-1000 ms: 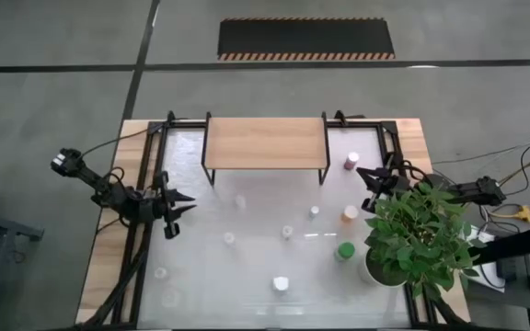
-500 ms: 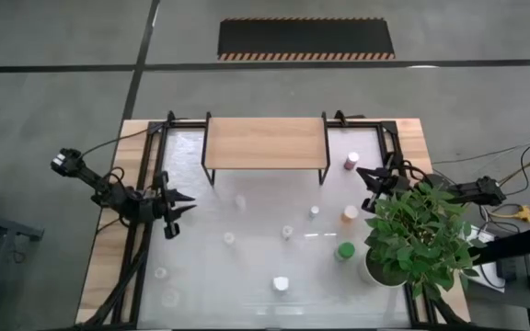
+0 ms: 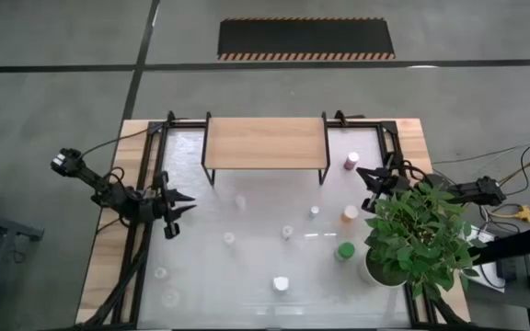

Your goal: Pick and place medicine bottles onto shelf by color

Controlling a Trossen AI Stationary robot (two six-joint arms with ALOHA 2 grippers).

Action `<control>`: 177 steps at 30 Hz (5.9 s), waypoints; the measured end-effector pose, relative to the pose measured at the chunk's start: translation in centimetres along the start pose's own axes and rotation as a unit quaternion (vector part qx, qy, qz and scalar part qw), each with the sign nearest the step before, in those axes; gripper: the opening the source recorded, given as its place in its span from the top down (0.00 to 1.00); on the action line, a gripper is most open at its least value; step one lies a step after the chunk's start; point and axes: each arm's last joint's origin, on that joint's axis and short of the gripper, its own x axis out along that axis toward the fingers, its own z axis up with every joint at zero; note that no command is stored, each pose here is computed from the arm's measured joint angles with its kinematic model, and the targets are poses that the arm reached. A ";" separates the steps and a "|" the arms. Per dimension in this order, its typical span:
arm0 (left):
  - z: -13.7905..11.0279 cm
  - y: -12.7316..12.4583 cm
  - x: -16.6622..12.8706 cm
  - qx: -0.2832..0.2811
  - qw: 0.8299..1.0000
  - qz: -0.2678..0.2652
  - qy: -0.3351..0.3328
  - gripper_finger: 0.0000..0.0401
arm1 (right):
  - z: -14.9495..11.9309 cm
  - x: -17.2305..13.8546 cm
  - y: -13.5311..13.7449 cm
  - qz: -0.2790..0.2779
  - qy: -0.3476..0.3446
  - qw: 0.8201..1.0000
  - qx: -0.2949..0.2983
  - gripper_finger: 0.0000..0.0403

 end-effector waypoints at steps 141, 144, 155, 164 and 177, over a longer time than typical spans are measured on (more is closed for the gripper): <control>3.0 3.4 -1.0 -0.209 0.955 0.135 -0.162 0.86 | 8.4 18.1 3.1 0.122 0.358 0.922 0.081 0.98; 3.0 3.4 -1.0 -0.209 0.955 0.135 -0.162 0.86 | 8.6 19.3 3.5 0.157 0.380 0.908 0.074 0.98; 3.0 3.4 -1.0 -0.209 0.955 0.135 -0.162 0.86 | 6.4 21.2 5.3 0.213 0.560 0.798 0.069 0.79; 3.0 3.4 -1.0 -0.209 0.955 0.135 -0.162 0.86 | 3.5 18.6 6.8 0.258 0.655 0.708 0.057 0.50; 3.0 3.4 -1.0 -0.209 0.955 0.135 -0.162 0.86 | -1.2 15.9 8.4 0.267 0.659 0.702 0.041 0.43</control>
